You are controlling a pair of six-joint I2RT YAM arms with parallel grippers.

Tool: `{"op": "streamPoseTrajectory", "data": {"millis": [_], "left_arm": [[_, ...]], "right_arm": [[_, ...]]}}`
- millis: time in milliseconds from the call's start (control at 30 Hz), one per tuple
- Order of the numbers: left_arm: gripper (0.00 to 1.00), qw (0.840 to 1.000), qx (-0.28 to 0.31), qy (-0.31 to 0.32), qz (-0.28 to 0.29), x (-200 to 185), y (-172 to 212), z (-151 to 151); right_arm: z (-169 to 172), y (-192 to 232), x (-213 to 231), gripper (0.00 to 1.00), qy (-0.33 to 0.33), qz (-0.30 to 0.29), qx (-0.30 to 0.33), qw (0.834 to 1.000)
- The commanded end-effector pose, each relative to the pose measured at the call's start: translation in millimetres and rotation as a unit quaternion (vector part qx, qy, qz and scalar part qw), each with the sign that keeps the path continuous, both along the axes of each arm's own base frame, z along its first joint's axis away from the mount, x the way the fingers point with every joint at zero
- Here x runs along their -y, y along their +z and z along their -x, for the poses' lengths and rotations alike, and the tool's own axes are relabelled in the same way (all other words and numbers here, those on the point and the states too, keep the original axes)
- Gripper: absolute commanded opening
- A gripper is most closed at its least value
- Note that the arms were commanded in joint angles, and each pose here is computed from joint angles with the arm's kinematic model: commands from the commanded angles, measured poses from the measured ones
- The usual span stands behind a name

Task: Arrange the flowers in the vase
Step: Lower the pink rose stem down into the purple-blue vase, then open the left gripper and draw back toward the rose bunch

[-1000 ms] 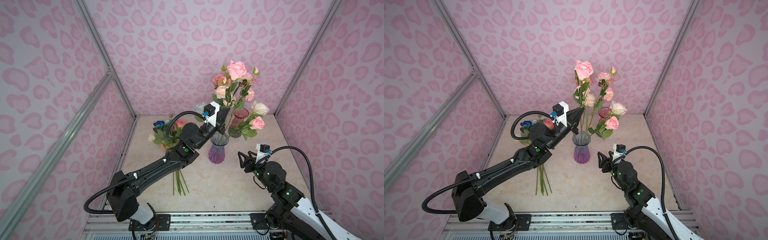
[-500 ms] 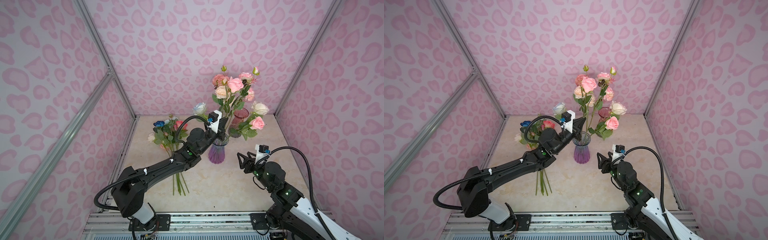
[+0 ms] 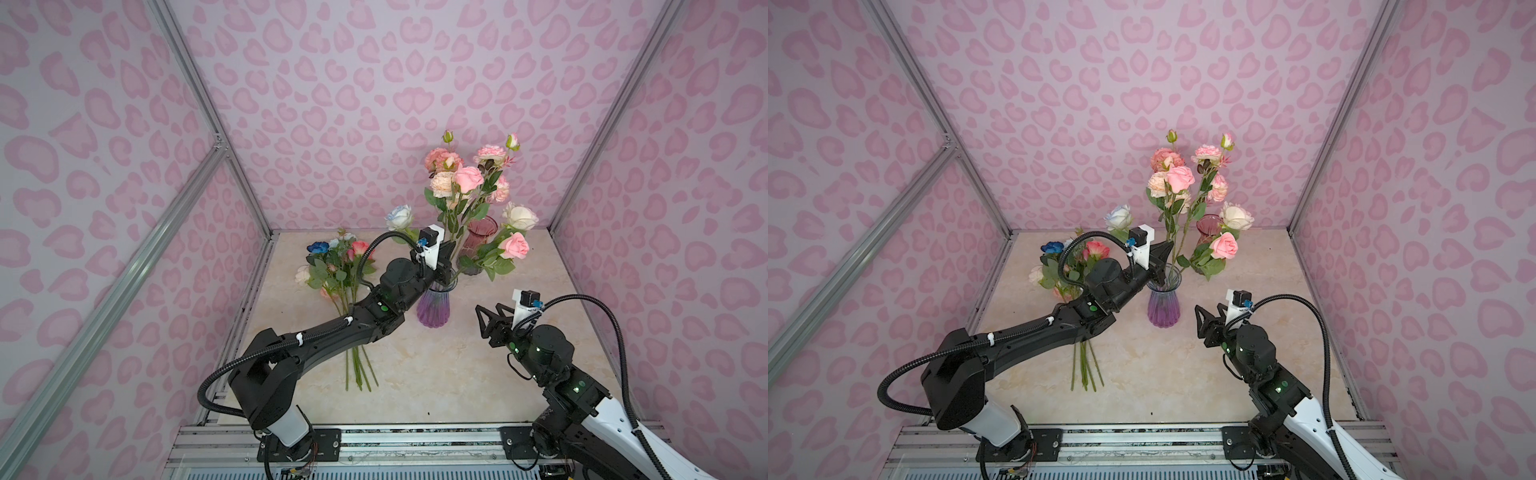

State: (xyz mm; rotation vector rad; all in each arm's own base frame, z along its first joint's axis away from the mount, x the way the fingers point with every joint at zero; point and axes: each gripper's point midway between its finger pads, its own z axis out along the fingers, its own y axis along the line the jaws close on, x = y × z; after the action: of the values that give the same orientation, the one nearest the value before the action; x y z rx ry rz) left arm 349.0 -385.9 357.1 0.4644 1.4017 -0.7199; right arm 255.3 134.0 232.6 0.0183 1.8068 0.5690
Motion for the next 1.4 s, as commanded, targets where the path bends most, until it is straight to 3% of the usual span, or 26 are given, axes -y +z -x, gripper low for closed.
{"op": "streamPoseTrajectory", "data": {"millis": [0,300,433,533,867,1033,1367], "left_arm": [[0.09,1.0,-0.013,0.002,0.002,-0.8,-8.4,-0.8],[0.31,1.0,-0.029,-0.01,-0.006,-1.5,-12.1,5.0],[0.35,1.0,-0.026,-0.007,0.0,-8.0,-2.1,9.0],[0.53,1.0,-0.025,-0.003,0.002,-13.3,4.6,11.8],[0.56,0.998,-0.054,0.01,-0.024,-5.3,-12.7,-0.7],[0.57,0.99,-0.109,0.026,-0.083,1.0,-32.3,-11.9],[0.6,0.968,-0.208,0.04,-0.135,-14.9,-56.4,-1.1]], "right_arm": [[-0.6,1.2,1.7,0.69,-0.004,0.002,0.003,1.0],[-0.4,-1.2,2.0,0.7,-0.005,0.002,-0.001,1.0],[-0.6,2.0,1.7,0.7,-0.004,-0.001,0.003,1.0],[-1.3,5.1,1.2,0.7,-0.004,0.0,0.004,1.0],[-3.2,9.7,-0.6,0.69,-0.003,-0.004,0.003,1.0],[-0.7,12.6,2.8,0.69,-0.007,-0.001,0.007,1.0],[-0.7,13.5,2.5,0.69,-0.006,-0.003,0.009,1.0]]}}
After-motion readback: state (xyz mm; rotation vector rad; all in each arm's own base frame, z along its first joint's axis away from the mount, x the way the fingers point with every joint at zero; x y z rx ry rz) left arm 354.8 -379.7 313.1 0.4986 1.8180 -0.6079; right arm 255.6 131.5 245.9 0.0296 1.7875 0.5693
